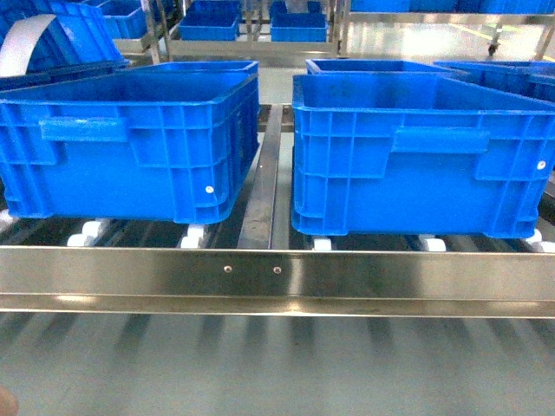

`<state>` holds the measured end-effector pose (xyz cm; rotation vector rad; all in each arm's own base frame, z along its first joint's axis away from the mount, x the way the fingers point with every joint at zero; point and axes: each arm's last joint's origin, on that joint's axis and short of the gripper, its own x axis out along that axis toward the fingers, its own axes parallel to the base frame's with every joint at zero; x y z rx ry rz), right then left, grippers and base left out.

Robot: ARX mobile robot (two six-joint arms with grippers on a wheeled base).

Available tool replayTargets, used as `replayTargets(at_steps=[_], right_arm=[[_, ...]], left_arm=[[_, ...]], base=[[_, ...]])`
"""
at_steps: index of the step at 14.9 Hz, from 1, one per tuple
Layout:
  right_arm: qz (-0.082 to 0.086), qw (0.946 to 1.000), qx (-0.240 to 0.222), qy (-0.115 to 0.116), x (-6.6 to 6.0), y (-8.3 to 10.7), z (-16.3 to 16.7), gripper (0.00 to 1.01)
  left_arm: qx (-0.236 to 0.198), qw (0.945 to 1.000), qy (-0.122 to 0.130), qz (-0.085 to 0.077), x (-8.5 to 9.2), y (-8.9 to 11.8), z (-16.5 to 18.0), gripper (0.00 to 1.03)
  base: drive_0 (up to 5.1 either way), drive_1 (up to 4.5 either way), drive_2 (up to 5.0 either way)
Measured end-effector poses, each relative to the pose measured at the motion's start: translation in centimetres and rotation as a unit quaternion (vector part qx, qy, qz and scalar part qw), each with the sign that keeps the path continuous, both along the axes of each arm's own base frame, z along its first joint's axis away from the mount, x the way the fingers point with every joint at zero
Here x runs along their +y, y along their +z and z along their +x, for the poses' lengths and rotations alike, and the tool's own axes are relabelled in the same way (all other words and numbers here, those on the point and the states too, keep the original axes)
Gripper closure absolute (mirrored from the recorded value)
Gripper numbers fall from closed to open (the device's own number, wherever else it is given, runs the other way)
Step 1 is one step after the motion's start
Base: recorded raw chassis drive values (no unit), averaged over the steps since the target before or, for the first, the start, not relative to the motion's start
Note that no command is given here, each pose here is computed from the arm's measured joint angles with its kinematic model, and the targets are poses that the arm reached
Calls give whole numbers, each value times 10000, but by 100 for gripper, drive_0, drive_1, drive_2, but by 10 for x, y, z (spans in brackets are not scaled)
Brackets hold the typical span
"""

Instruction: Place part in tray to right shelf

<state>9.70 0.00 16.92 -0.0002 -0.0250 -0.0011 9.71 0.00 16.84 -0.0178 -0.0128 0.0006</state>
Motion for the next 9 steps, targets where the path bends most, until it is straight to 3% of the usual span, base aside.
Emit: replayTargets(at_steps=[9], right_arm=[[0,9999,107,4,0,-2,0,99]], left_arm=[[55,10000,-8,2,0,-1,0,91]], base=[[0,0,0]])
